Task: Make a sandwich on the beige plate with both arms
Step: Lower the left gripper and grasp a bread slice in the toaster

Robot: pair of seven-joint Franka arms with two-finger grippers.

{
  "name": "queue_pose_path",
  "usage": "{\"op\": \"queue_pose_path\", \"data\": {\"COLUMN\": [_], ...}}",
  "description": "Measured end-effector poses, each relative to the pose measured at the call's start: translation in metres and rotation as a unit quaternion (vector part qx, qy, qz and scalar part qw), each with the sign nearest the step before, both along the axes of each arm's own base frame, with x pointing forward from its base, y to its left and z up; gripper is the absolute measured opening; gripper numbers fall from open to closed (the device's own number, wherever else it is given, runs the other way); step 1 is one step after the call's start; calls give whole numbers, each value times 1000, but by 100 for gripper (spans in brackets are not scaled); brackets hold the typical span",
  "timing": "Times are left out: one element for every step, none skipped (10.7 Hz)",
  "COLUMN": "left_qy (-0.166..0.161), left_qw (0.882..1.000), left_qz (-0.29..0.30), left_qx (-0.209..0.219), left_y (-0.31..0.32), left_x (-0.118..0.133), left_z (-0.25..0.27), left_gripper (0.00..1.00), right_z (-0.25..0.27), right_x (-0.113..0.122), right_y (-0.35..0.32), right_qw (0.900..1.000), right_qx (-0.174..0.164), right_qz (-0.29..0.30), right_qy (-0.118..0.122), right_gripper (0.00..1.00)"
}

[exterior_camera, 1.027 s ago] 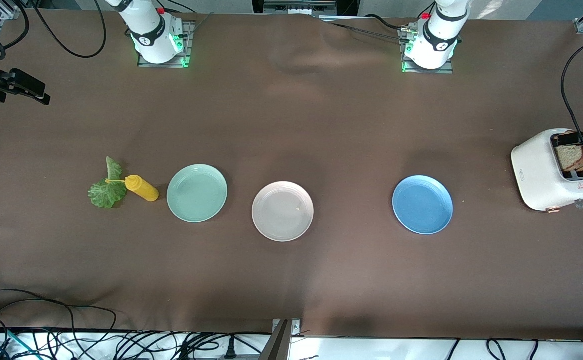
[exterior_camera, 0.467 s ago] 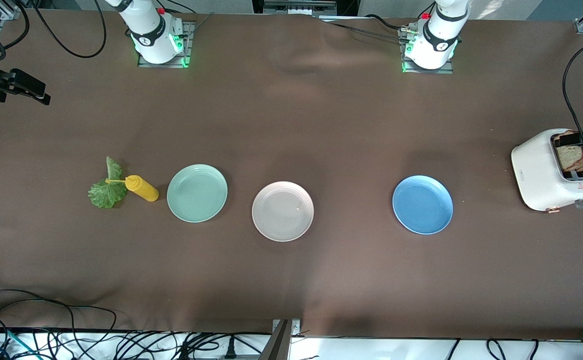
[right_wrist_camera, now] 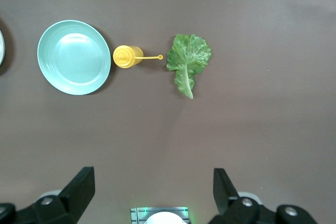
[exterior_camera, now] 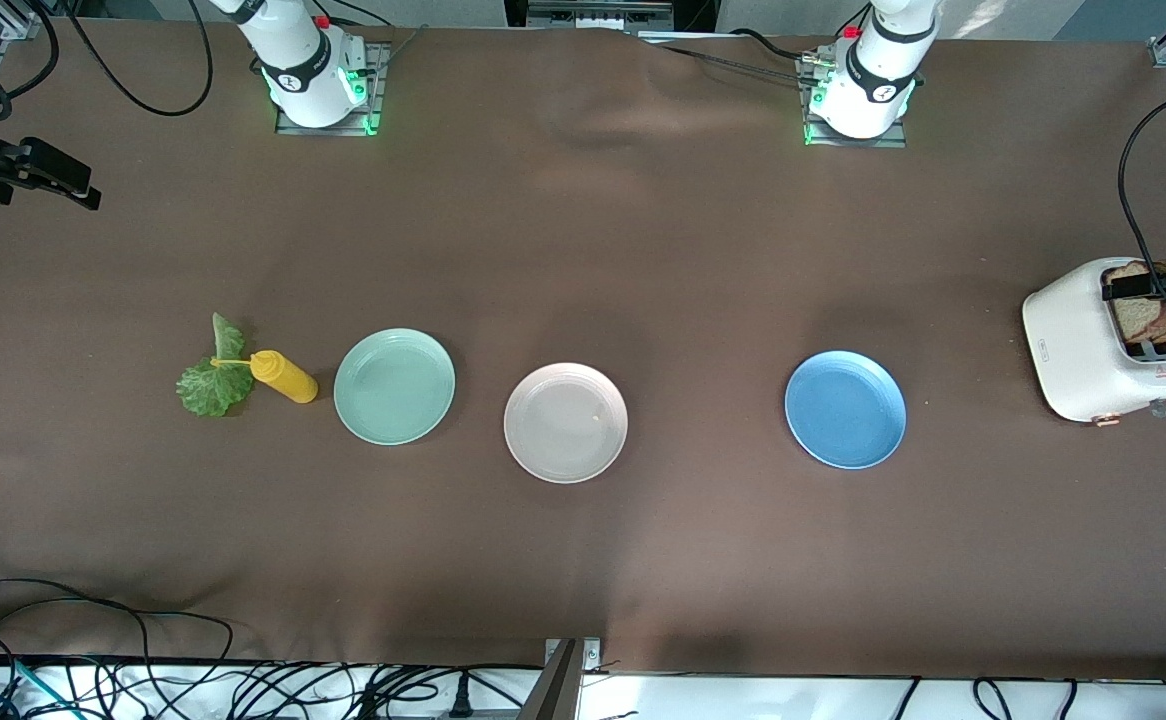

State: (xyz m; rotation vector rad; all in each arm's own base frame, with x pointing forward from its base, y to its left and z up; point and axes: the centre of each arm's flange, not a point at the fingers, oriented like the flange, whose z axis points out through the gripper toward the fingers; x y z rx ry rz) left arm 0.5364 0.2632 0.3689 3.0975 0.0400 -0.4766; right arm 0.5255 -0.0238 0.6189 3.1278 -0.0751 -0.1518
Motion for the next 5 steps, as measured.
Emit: {"op": "queue_pose_path", "data": {"left_qy": [-2,-1,-1,0,-1], "left_qw": [1000,1000,1000,1000,1000], "left_qz": [0,-1,-1,-1,-1], "left_qx": [0,-1,-2,-3,-3], "left_y": [0,1,1,1,2], "left_x": [1,2,3,3,4], "left_z": [-2,-5,-9,-13,-15], "left_gripper": [99,98,93,90,75], "right_z": [0,0,0,0,0], "right_x": [0,0,0,0,0], "right_y": [0,0,0,0,0], "right_qw": [1000,1000,1000,1000,1000], "right_qx": [0,0,0,0,0], "right_qz": [0,0,0,0,0], "right_qy": [0,0,0,0,1], "right_gripper": [100,100,100,100,100]}}
